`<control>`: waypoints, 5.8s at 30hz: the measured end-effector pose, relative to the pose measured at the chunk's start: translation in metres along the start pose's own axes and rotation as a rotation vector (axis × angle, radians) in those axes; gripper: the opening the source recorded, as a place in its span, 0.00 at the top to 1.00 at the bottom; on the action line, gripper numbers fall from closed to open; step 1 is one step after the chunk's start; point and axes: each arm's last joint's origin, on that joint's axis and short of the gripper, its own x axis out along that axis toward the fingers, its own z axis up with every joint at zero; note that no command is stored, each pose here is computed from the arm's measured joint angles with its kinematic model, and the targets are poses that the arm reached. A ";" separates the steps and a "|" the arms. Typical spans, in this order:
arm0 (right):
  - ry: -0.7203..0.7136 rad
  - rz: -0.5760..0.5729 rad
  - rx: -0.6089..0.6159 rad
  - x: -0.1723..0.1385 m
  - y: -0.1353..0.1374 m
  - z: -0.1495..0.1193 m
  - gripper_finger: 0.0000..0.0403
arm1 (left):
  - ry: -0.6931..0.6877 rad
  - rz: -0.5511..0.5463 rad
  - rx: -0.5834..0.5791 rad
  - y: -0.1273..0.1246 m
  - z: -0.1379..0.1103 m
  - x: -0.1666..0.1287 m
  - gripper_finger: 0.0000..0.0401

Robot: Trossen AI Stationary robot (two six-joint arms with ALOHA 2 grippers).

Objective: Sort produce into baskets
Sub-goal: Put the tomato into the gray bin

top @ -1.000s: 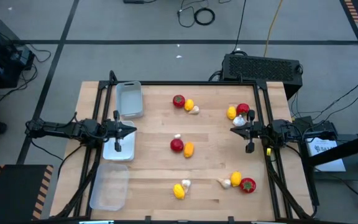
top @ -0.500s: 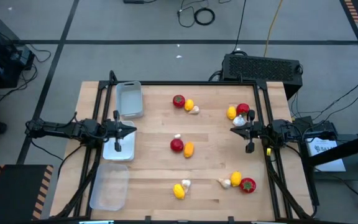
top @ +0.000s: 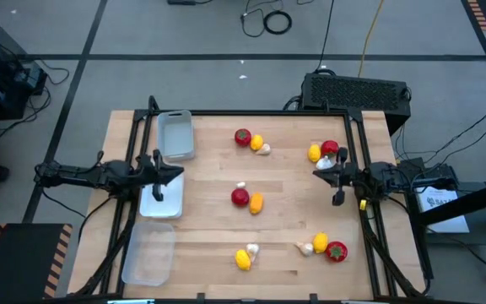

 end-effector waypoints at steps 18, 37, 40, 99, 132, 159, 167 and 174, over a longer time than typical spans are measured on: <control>-0.189 0.001 0.111 0.004 0.001 0.021 1.00 | -0.131 0.256 0.130 0.002 0.025 -0.003 0.94; 0.098 -0.084 -0.118 0.046 0.014 0.103 1.00 | 0.270 0.441 0.408 -0.033 0.108 0.046 0.64; 0.245 -0.167 -0.175 0.052 0.013 0.119 1.00 | 0.294 0.483 0.345 -0.033 0.101 0.054 0.64; 1.391 -0.879 0.729 0.086 -0.190 0.027 0.14 | 0.335 0.590 0.508 -0.038 0.067 0.101 0.27; 1.430 -1.019 0.891 0.065 -0.169 -0.027 0.26 | 0.351 0.588 0.539 -0.037 0.066 0.100 0.27; 0.705 -0.351 0.660 0.193 -0.163 0.080 0.27 | 0.383 0.773 0.642 -0.031 0.064 0.094 0.27; 0.403 -0.134 0.584 0.270 -0.123 0.064 0.27 | 0.407 0.977 0.633 -0.013 0.064 0.080 0.27; 0.260 -0.033 0.578 0.332 -0.110 0.040 0.27 | 0.380 1.272 0.586 0.013 0.062 0.058 0.27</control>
